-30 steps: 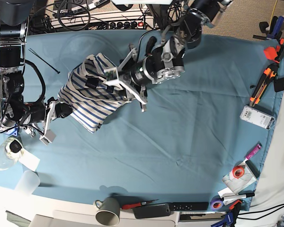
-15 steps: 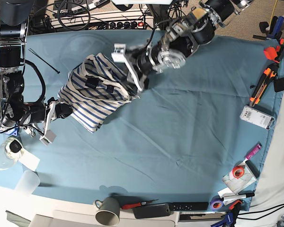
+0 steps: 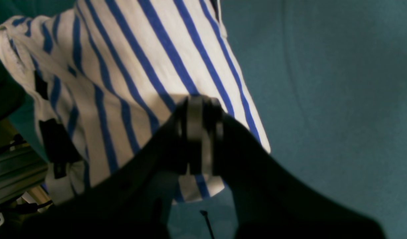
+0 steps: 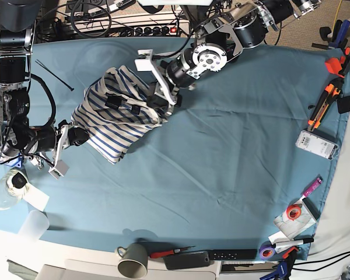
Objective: Fold the T-shirt properly
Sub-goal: 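Hold the bundle with both grippers and tuck the loose fabric in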
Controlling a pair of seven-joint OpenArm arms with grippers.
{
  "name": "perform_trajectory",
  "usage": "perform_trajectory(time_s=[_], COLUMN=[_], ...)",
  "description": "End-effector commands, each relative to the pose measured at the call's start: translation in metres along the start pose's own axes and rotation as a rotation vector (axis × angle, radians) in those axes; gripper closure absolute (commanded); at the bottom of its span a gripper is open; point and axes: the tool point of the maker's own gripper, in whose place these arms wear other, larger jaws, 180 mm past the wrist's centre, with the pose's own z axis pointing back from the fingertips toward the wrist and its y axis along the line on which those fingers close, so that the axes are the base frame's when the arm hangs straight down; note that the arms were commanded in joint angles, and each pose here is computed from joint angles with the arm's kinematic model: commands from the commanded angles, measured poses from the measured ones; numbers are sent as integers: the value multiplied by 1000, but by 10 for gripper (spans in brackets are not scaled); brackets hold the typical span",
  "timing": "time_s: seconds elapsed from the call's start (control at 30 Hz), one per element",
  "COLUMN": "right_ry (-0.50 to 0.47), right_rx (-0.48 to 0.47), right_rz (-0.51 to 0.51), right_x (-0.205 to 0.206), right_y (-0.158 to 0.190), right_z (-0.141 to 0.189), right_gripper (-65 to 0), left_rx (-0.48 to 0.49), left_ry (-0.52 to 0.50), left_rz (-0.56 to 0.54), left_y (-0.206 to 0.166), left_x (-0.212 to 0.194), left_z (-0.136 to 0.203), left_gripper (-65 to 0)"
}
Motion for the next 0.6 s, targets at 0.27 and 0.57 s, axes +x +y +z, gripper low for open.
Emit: perform_trajectory(time_s=[0.27,0.57], right_ry=[-49,-38], right_rx=[-22,-40], right_rz=[23,27], right_x=[16,14], right_y=[-6,-9], right_z=[13,13], right_gripper=[-40,-40], left_rx=[79,-7], left_ry=[-56,-67], left_rz=[78,48], left_y=[20,3], left_x=[12,13], left_z=[1,1], left_gripper=[-391,-391])
